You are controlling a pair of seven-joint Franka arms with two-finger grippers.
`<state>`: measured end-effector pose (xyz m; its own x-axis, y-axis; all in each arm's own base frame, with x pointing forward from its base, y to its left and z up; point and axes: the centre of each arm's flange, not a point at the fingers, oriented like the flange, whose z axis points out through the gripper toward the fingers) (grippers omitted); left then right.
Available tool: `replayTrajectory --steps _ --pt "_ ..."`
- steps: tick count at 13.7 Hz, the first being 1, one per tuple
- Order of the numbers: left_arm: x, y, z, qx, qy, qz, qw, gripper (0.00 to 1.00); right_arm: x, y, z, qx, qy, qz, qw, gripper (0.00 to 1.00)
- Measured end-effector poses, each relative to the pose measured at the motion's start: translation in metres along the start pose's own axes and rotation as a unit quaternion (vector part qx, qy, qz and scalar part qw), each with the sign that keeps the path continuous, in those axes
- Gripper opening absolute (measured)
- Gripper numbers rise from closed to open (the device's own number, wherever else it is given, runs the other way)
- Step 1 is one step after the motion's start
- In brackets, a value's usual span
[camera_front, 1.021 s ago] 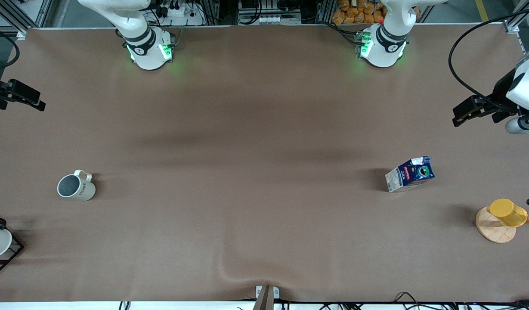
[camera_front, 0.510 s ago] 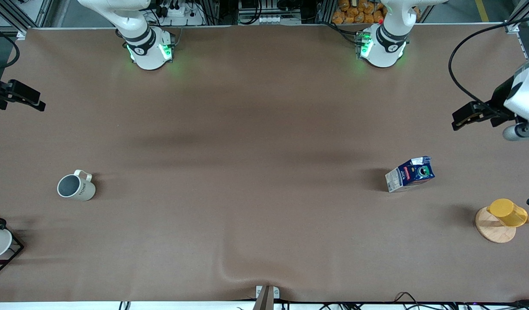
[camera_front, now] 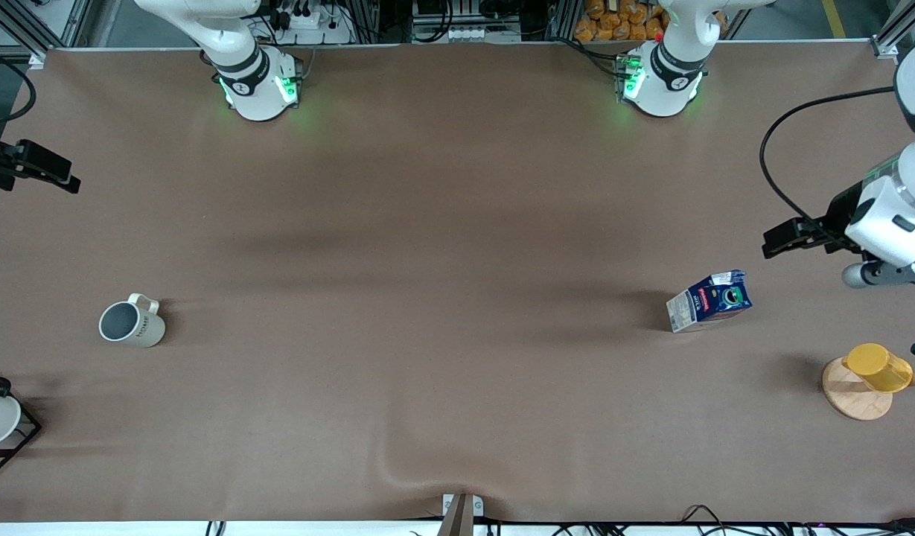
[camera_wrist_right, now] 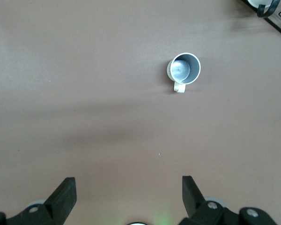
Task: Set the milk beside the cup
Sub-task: 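Reach the left gripper to the milk carton while the right gripper reaches the mug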
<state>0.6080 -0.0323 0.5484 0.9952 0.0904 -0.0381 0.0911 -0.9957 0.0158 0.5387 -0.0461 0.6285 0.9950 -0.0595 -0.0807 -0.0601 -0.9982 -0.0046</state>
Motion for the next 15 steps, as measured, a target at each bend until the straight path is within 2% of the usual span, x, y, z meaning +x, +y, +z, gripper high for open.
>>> replayTrajectory --steps 2,5,11,15 --pt "0.006 0.000 0.014 -0.001 -0.009 0.000 1.000 1.00 0.008 0.008 0.017 0.001 -0.014 0.007 1.000 1.00" --pt "0.016 0.000 0.034 -0.002 -0.018 -0.001 1.000 1.00 0.044 0.028 0.068 0.001 -0.029 0.024 0.999 1.00" --pt "0.021 0.002 0.056 -0.002 -0.025 -0.006 1.000 1.00 0.126 0.065 0.232 -0.032 -0.056 0.014 0.998 1.00" --pt "0.019 0.000 0.096 -0.002 -0.029 -0.007 1.000 1.00 0.149 0.099 0.307 -0.028 -0.046 -0.026 0.998 1.00"
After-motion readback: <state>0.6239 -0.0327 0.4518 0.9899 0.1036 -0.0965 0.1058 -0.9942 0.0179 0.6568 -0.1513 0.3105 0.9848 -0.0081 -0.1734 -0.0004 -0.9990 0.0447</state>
